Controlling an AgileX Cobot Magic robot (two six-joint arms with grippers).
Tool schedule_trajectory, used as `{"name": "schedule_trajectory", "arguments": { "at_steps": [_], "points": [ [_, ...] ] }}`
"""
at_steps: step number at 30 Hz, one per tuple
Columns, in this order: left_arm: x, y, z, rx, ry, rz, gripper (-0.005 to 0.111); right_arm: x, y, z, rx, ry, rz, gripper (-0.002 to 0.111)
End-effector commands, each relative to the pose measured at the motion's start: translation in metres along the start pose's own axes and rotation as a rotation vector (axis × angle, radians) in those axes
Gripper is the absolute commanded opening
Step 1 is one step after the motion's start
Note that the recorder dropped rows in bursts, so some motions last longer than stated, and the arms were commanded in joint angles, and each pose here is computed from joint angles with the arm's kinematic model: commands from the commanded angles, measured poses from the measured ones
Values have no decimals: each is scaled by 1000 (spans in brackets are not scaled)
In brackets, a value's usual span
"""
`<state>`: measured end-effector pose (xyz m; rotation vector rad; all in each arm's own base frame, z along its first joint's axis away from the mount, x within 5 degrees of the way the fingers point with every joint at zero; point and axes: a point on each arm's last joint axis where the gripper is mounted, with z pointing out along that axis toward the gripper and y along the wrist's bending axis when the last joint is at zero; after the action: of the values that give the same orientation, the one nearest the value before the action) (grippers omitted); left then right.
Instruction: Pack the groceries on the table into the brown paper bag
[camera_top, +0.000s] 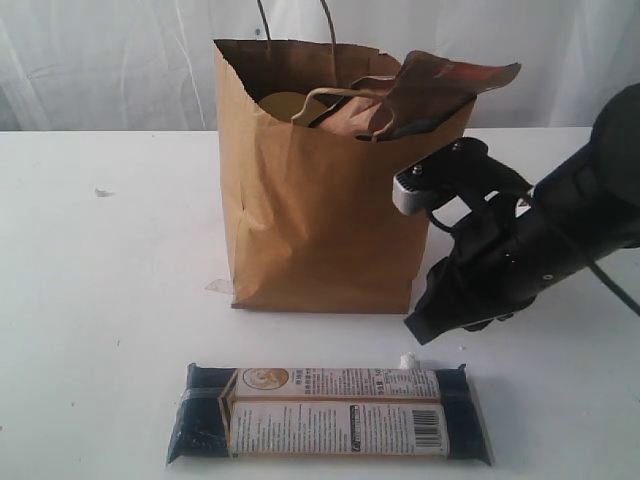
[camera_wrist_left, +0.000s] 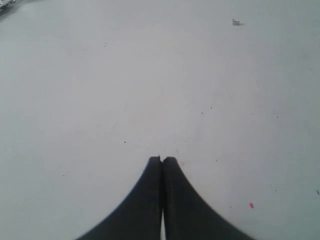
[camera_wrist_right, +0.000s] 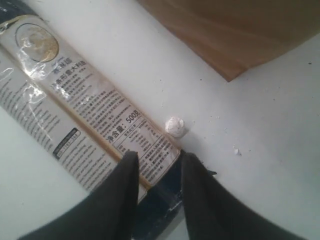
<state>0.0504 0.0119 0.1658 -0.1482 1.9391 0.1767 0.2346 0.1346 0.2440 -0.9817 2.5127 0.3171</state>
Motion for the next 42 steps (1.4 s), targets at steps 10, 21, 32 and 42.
{"name": "schedule_trajectory", "arguments": {
  "at_steps": [10, 21, 32, 42],
  "points": [
    [-1, 0, 0, 7, -10, 3, 0, 2, -16, 66, 14, 94, 19, 40],
    [-1, 0, 0, 7, -10, 3, 0, 7, -20, 99, 0, 128, 89, 40],
    [-1, 0, 0, 7, -10, 3, 0, 6, -23, 108, 20, 98, 107, 40],
    [-1, 0, 0, 7, -10, 3, 0, 12, -23, 124, -5, 140, 160, 39]
  ]
}}
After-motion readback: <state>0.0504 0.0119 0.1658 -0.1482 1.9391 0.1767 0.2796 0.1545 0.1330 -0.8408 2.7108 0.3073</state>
